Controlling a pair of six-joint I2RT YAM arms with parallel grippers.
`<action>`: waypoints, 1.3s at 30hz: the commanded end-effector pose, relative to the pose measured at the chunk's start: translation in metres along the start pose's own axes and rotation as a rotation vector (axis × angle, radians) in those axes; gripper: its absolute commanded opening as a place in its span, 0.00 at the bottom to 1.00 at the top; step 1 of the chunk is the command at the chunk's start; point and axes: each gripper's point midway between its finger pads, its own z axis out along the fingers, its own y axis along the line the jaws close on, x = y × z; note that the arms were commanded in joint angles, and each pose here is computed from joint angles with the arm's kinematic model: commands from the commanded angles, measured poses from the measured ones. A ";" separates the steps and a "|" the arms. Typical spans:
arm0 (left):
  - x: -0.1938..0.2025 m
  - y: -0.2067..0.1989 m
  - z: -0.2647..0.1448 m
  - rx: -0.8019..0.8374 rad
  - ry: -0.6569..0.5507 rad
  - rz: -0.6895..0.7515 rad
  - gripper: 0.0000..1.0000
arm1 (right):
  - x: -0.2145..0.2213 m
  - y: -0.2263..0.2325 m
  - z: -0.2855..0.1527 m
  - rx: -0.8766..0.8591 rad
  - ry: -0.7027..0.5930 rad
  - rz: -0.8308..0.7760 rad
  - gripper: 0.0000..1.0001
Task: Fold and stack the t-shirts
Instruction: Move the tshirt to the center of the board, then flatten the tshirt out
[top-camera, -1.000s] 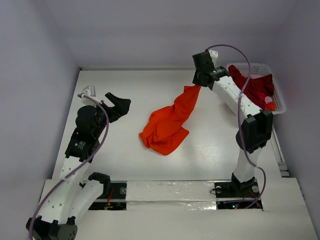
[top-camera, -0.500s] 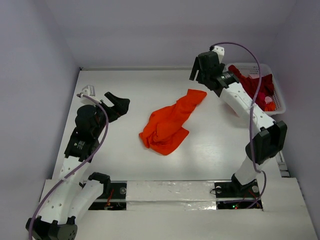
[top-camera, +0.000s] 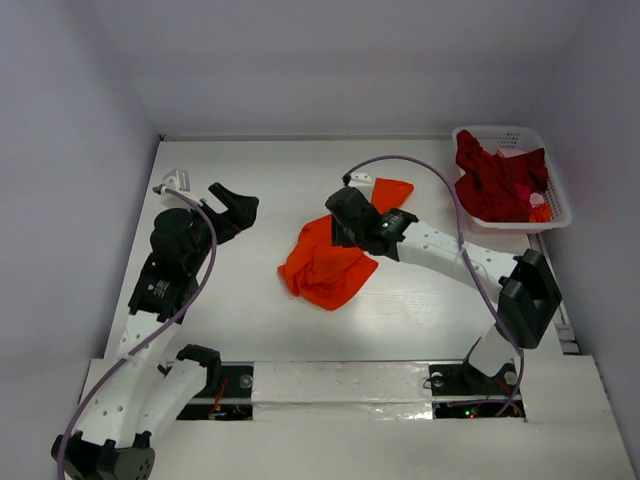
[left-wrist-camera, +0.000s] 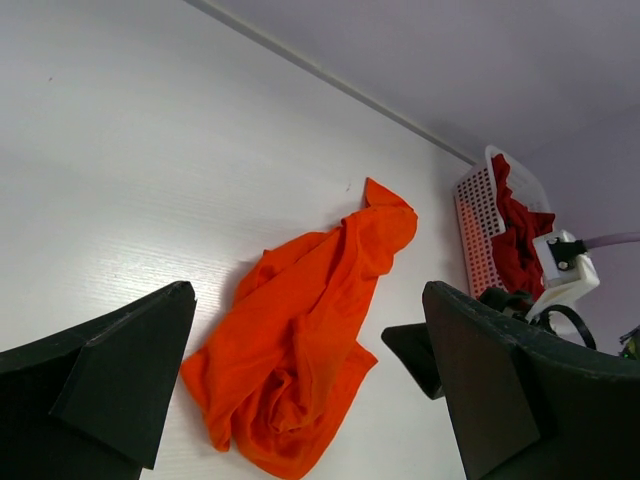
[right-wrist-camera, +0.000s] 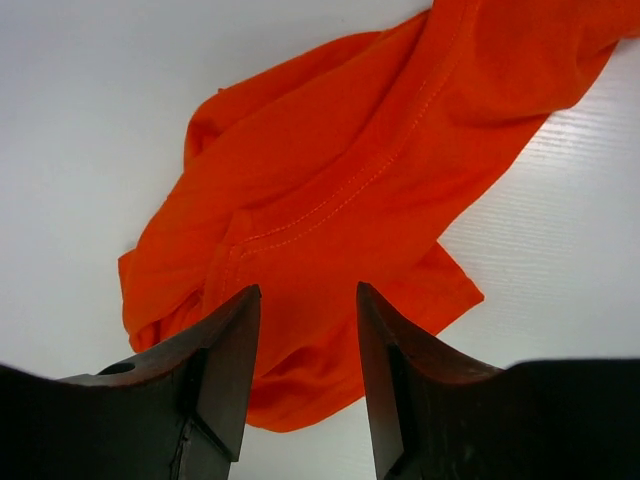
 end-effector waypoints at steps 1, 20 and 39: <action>-0.027 -0.020 -0.013 0.052 -0.075 0.021 0.97 | -0.022 0.027 -0.005 -0.074 -0.084 0.101 0.49; -0.027 -0.021 -0.011 0.050 -0.071 0.028 0.98 | 0.044 0.091 -0.014 -0.121 0.001 0.022 0.53; -0.022 -0.018 -0.013 0.049 -0.064 0.027 0.98 | 0.111 0.093 -0.003 -0.027 0.055 0.003 0.50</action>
